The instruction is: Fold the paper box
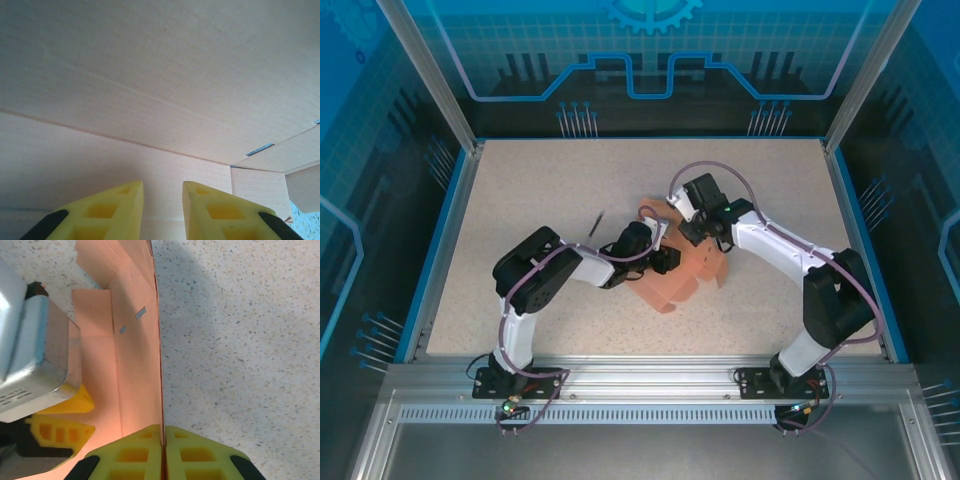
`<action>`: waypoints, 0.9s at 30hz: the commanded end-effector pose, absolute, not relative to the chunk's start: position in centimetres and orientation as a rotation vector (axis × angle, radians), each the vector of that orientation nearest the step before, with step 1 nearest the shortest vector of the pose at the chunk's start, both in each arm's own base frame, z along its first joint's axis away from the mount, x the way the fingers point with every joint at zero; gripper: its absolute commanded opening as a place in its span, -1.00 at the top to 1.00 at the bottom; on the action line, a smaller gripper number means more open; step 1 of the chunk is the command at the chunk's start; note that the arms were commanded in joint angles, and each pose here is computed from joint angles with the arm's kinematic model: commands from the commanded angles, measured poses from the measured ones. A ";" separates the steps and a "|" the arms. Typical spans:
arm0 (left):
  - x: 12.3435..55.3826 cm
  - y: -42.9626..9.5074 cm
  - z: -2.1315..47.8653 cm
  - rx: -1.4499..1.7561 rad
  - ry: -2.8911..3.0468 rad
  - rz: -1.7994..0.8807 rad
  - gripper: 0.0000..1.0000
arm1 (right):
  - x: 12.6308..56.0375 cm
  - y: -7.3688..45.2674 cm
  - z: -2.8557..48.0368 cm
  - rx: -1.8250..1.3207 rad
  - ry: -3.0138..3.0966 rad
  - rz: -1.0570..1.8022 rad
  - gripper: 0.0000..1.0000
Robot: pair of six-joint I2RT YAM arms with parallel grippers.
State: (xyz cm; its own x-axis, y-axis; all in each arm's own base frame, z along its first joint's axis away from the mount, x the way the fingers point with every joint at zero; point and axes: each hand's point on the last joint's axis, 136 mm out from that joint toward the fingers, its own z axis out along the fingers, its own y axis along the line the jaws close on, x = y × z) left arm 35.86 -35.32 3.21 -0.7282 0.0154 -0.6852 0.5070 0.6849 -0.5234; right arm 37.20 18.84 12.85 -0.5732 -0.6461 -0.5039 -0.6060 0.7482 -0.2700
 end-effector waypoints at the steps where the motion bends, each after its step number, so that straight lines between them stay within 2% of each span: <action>1: 34.5 -34.6 1.8 0.379 2.304 -0.945 0.44 | 37.3 18.9 11.8 -0.997 2.349 -0.169 0.82; 7: 34.4 -34.6 2.0 0.376 2.300 -0.952 0.42 | 36.9 19.4 11.8 -1.034 2.320 -0.219 0.82; 19: 34.5 -34.1 4.9 0.336 2.231 -1.006 0.21 | 38.0 18.5 13.4 -1.092 2.140 -0.513 0.83; 27: 34.4 -31.5 7.3 0.228 2.149 -1.090 0.10 | 38.1 19.2 13.2 -1.145 2.130 -0.430 0.82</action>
